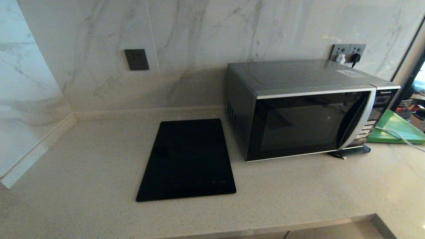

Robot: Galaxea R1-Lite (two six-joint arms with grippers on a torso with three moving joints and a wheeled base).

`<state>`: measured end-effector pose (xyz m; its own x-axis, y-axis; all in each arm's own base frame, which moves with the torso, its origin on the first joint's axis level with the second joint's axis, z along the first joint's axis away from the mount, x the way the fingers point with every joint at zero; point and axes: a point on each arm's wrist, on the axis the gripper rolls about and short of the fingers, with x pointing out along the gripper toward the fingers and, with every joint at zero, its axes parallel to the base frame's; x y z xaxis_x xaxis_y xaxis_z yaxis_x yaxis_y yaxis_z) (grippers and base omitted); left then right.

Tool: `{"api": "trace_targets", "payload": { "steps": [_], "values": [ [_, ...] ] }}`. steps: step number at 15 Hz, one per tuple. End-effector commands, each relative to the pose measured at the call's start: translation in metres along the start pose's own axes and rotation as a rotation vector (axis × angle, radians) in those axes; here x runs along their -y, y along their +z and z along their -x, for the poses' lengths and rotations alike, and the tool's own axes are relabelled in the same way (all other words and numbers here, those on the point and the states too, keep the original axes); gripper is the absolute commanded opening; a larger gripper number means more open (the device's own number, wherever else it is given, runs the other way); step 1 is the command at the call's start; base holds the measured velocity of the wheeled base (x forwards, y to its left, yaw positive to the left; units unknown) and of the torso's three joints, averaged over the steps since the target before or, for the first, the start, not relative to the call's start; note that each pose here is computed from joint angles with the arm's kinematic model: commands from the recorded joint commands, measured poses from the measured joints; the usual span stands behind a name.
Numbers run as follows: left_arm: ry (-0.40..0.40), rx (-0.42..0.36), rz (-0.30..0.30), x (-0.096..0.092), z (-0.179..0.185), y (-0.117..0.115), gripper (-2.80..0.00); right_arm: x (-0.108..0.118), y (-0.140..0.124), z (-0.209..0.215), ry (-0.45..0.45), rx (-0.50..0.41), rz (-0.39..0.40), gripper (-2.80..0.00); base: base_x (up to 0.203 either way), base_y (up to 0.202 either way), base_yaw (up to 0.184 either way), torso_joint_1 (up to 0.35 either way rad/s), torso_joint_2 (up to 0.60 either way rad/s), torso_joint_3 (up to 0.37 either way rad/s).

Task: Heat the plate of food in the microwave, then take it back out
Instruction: Open the microwave oven

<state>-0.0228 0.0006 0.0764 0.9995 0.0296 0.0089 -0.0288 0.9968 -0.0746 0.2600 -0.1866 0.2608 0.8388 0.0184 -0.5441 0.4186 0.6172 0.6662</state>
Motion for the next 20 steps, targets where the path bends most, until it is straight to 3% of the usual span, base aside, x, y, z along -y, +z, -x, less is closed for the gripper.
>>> {"api": "trace_targets", "payload": {
  "steps": [1,5,8,10,14,20],
  "values": [
    [0.001,-0.001,0.001,0.0,0.0,0.0,-2.8,-0.033,-0.043,0.068,-0.069,0.093,0.119,-2.8,0.0,0.0,0.0,0.0,0.0,0.0],
    [0.001,-0.001,0.001,0.0,0.0,0.0,-2.8,-0.05,-0.106,0.1,-0.183,-0.014,0.253,-2.8,0.0,0.0,0.0,0.0,0.0,0.0],
    [0.001,-0.001,0.001,0.0,0.0,0.0,-2.8,-0.052,-0.137,0.119,-0.316,-0.063,0.519,-2.8,0.0,0.0,0.0,0.0,0.0,0.0],
    [0.001,-0.001,0.001,0.0,0.0,0.0,-2.8,-0.056,-0.147,0.133,-0.357,-0.029,0.64,-2.8,0.0,0.0,0.0,0.0,0.0,0.0],
    [0.001,-0.001,0.001,0.0,0.0,0.0,-2.8,-0.054,-0.178,0.178,-0.248,0.067,0.734,-2.8,0.0,0.0,0.0,0.0,0.0,0.0],
    [0.001,-0.001,0.001,0.0,0.0,0.0,-2.8,0.0,-0.243,0.241,-0.048,0.227,0.812,-2.8,0.0,0.0,0.0,0.0,0.0,0.0]
  ]
}}
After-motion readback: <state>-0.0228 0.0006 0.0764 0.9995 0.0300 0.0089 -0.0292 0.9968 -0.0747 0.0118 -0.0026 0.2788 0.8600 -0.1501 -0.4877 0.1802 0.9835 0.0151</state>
